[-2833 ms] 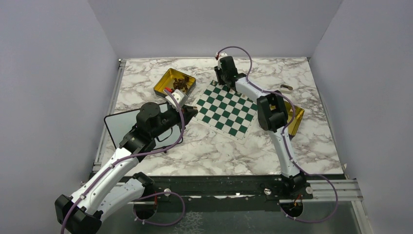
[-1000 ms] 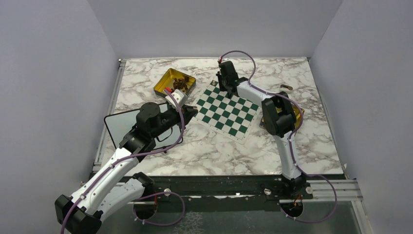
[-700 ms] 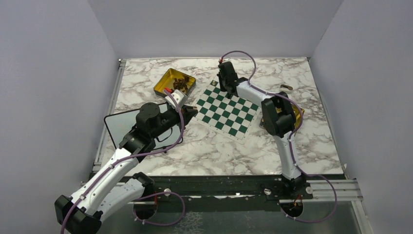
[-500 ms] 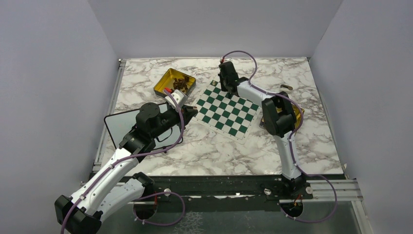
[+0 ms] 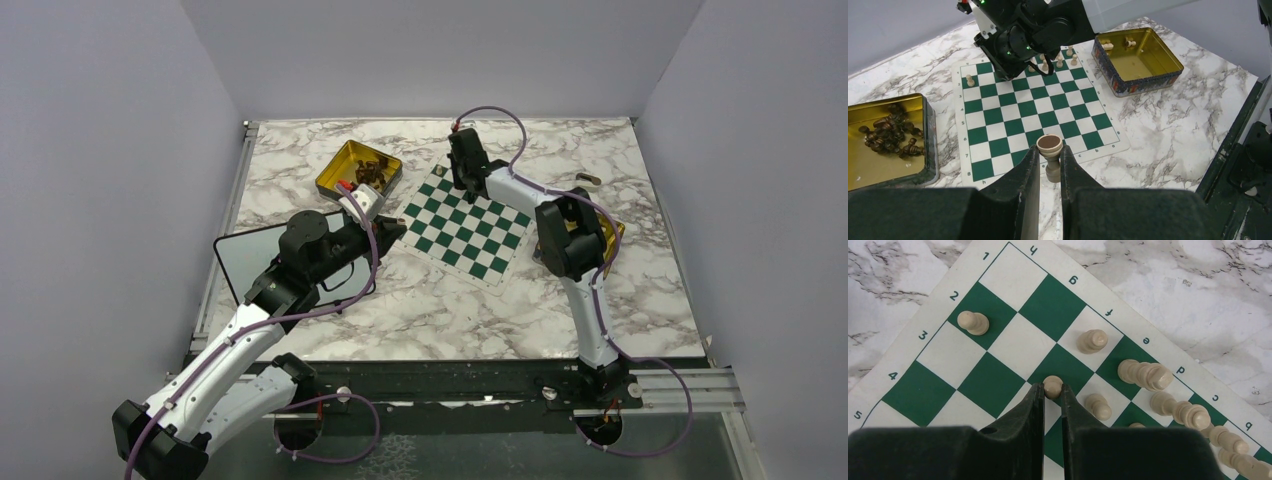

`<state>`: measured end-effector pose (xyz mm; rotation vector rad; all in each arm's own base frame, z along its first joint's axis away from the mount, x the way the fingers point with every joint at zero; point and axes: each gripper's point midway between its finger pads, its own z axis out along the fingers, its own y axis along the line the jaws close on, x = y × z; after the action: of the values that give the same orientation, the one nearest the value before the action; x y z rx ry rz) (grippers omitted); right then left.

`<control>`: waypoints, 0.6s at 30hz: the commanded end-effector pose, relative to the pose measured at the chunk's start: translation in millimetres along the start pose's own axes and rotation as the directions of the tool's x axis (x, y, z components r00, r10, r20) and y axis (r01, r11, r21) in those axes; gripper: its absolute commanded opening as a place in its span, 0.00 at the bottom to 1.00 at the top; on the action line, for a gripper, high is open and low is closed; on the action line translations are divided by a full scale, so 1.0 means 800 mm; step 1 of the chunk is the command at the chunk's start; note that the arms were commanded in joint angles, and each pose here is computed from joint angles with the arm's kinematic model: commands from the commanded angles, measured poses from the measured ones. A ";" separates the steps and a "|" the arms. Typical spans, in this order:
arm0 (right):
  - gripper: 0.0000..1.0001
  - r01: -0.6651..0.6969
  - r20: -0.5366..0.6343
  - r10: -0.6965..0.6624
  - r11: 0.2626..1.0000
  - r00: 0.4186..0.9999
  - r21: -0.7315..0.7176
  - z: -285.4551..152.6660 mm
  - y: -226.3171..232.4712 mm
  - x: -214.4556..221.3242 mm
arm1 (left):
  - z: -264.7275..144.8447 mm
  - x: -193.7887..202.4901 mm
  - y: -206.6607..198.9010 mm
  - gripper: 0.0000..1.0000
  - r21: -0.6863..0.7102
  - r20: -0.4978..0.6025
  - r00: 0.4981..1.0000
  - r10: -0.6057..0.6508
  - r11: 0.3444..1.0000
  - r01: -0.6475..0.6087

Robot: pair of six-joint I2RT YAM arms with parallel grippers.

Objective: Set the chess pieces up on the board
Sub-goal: Place the chess piece on the chessboard.

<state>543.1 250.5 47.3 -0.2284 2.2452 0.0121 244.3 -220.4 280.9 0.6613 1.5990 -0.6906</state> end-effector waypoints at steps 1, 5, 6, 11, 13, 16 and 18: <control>0.15 -0.018 0.019 0.017 0.999 1.000 0.042 0.010 -0.005 -0.002 | 0.000 -0.009 -0.006 0.03 0.026 0.028 1.000 0.010 1.000 -0.011; 0.16 -0.017 0.023 0.016 0.998 1.000 0.054 0.011 -0.006 -0.004 | -0.001 -0.009 -0.006 0.03 0.024 0.025 1.000 0.013 1.000 -0.013; 0.16 -0.015 0.018 0.014 0.998 1.000 0.058 0.012 -0.007 -0.002 | -0.002 -0.009 -0.005 0.02 0.022 0.026 1.000 0.014 1.000 -0.014; 0.16 -0.011 0.004 0.011 0.997 1.000 0.071 0.014 -0.009 0.002 | -0.002 -0.011 -0.006 0.03 0.021 0.030 0.999 0.017 1.000 -0.017; 0.16 -0.011 0.004 0.010 0.997 1.000 0.073 0.015 -0.010 0.002 | -0.003 -0.012 -0.006 0.03 0.022 0.032 0.999 0.016 1.000 -0.017; 0.18 -0.008 0.000 0.008 0.998 1.000 0.067 0.016 -0.008 0.004 | -0.003 -0.012 -0.006 0.03 0.022 0.034 0.999 0.017 1.000 -0.018; 0.18 -0.011 -0.005 0.011 0.998 1.000 0.064 0.017 -0.007 0.004 | -0.003 -0.013 -0.006 0.02 0.020 0.034 0.999 0.020 1.000 -0.020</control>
<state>546.5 245.0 36.5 -0.2128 2.2528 -0.0378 244.1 -220.5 281.0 0.6623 1.5982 -0.6913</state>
